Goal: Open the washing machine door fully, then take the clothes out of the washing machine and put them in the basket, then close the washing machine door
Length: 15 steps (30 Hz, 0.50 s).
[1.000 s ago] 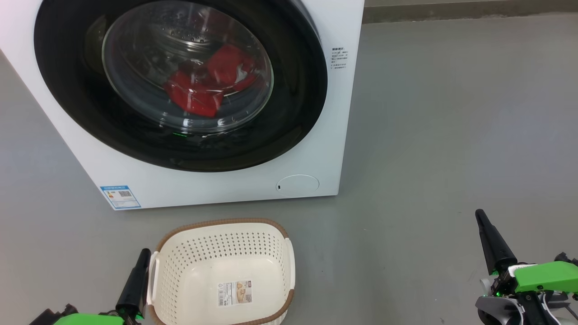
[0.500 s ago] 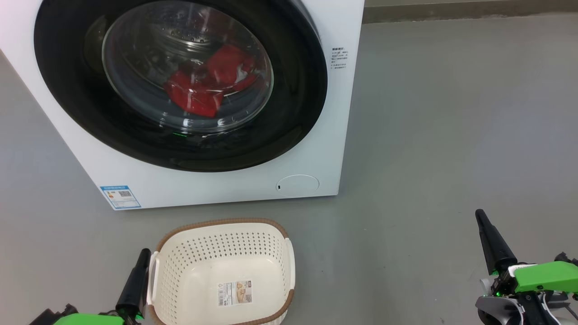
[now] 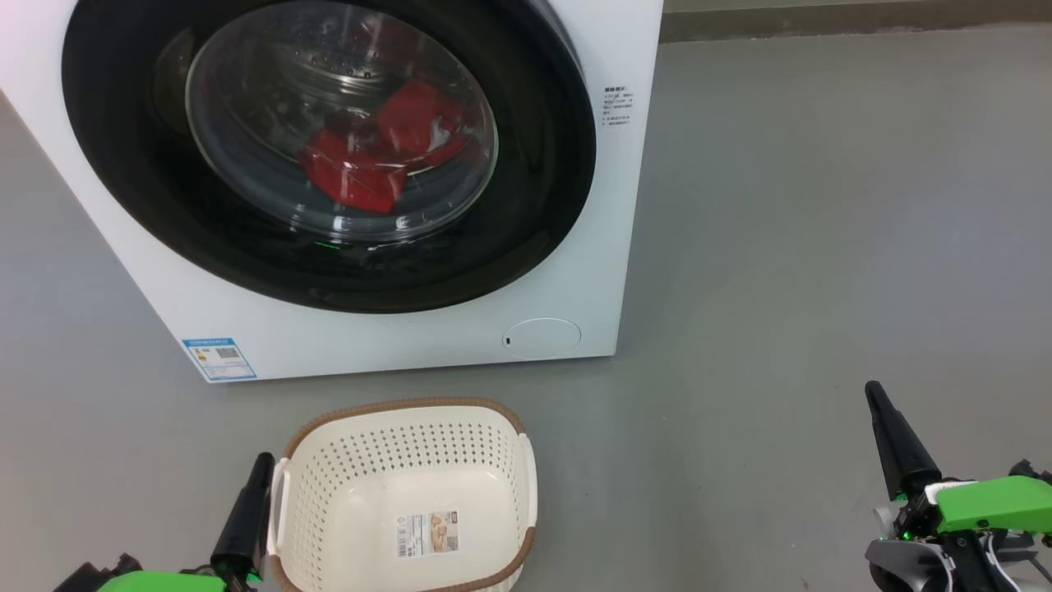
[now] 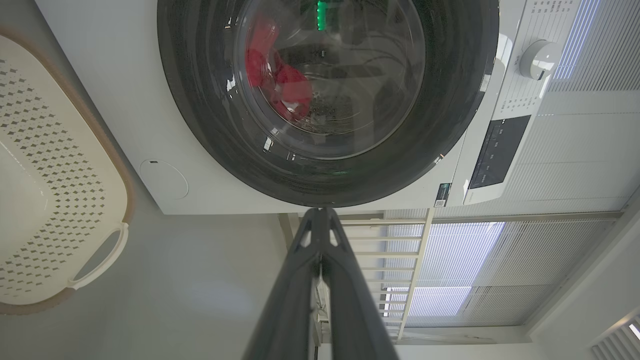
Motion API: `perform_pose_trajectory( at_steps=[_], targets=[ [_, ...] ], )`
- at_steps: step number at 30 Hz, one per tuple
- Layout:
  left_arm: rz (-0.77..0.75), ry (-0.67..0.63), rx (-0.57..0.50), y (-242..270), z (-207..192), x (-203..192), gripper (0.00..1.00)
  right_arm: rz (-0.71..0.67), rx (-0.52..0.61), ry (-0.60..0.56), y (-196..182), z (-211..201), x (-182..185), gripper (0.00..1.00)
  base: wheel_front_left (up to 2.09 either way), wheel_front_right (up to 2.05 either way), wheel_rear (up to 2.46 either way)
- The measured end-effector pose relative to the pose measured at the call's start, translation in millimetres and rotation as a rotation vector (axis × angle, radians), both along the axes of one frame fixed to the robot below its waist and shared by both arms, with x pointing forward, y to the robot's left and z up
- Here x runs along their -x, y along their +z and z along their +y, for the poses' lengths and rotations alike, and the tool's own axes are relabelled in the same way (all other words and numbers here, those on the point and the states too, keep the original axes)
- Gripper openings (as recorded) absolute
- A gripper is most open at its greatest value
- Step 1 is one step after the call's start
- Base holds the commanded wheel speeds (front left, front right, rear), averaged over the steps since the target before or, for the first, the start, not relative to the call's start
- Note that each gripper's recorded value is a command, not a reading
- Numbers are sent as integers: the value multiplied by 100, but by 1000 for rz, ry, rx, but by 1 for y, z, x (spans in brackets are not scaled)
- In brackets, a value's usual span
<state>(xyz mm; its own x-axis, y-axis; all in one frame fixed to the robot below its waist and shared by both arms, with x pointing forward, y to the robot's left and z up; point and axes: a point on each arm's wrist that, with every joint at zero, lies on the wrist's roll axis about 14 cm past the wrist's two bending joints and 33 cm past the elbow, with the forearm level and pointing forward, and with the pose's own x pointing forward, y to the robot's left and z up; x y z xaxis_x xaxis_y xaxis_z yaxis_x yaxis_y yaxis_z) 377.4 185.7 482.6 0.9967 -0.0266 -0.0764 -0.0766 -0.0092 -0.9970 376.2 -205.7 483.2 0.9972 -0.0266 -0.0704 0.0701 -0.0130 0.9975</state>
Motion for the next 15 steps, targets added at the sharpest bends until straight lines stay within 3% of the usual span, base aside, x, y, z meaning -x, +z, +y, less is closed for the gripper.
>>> perform_pose_trajectory(
  at_steps=[15],
  targets=[
    [0, 0, 0, 0, 0, 0, 0, 0, 0, 0, 0, 0, 0, 0, 0, 0, 0]
  ],
)
